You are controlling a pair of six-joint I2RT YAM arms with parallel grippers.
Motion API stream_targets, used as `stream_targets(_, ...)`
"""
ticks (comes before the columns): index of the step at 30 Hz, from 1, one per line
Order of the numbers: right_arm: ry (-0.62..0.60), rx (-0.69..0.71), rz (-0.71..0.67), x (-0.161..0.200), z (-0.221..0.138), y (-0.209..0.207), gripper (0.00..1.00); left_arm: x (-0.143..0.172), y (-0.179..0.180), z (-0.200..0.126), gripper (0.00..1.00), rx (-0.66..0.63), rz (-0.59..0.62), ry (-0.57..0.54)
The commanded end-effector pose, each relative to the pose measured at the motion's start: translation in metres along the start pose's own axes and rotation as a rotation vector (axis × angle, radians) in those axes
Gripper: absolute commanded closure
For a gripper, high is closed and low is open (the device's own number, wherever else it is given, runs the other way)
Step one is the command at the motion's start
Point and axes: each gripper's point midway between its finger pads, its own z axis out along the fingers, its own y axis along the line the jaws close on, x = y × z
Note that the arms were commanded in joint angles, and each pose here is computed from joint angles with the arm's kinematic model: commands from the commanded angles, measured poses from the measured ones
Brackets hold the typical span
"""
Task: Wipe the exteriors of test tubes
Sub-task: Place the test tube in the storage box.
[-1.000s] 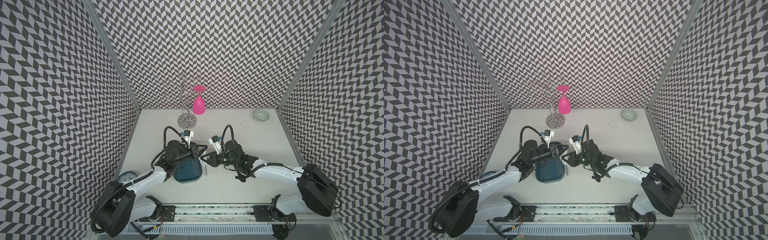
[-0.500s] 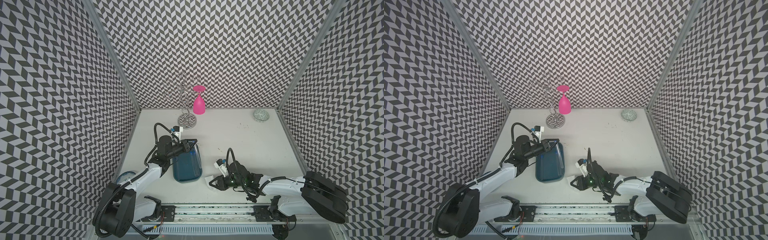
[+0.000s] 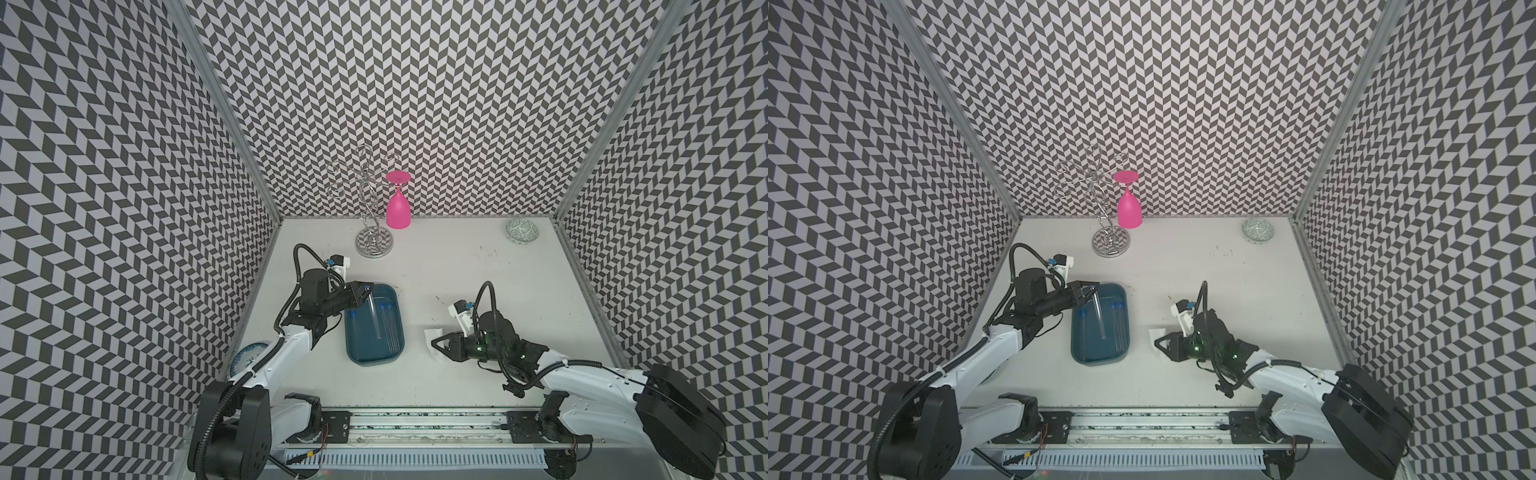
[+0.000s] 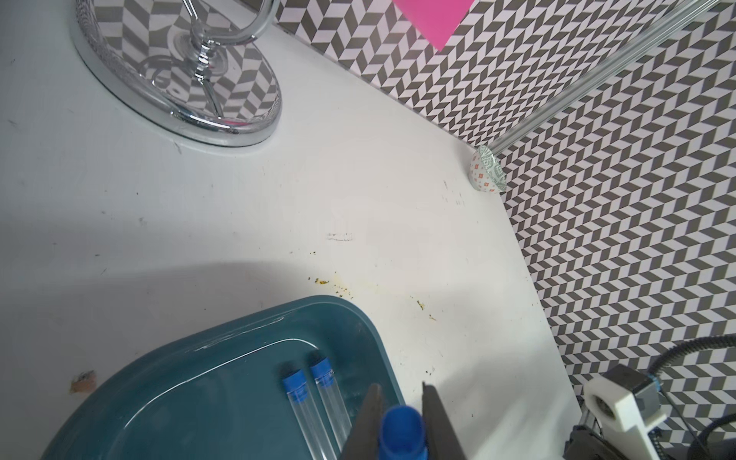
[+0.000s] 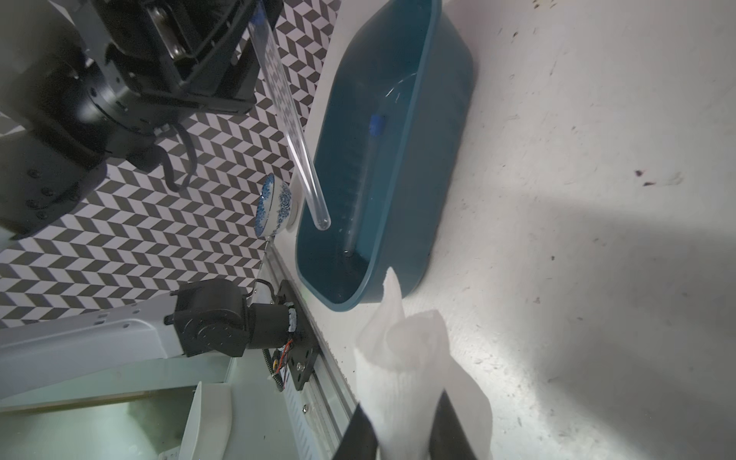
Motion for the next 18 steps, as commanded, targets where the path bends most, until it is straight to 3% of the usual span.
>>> stream_targets(1,-0.018,-0.034,-0.047,-0.009,-0.003,0.006,0.82,0.024,0.025,0.007,0.82,-0.068,-0.015,0.070)
stream_targets(11,-0.016,0.007,-0.030,-0.004,-0.003,-0.010,0.82,0.054,0.059,0.034,0.81,-0.168,-0.065,0.156)
stream_targets(18,-0.032,0.164,-0.031,-0.011,0.004,-0.040,0.81,0.055,0.067,0.046,0.78,-0.208,-0.085,0.162)
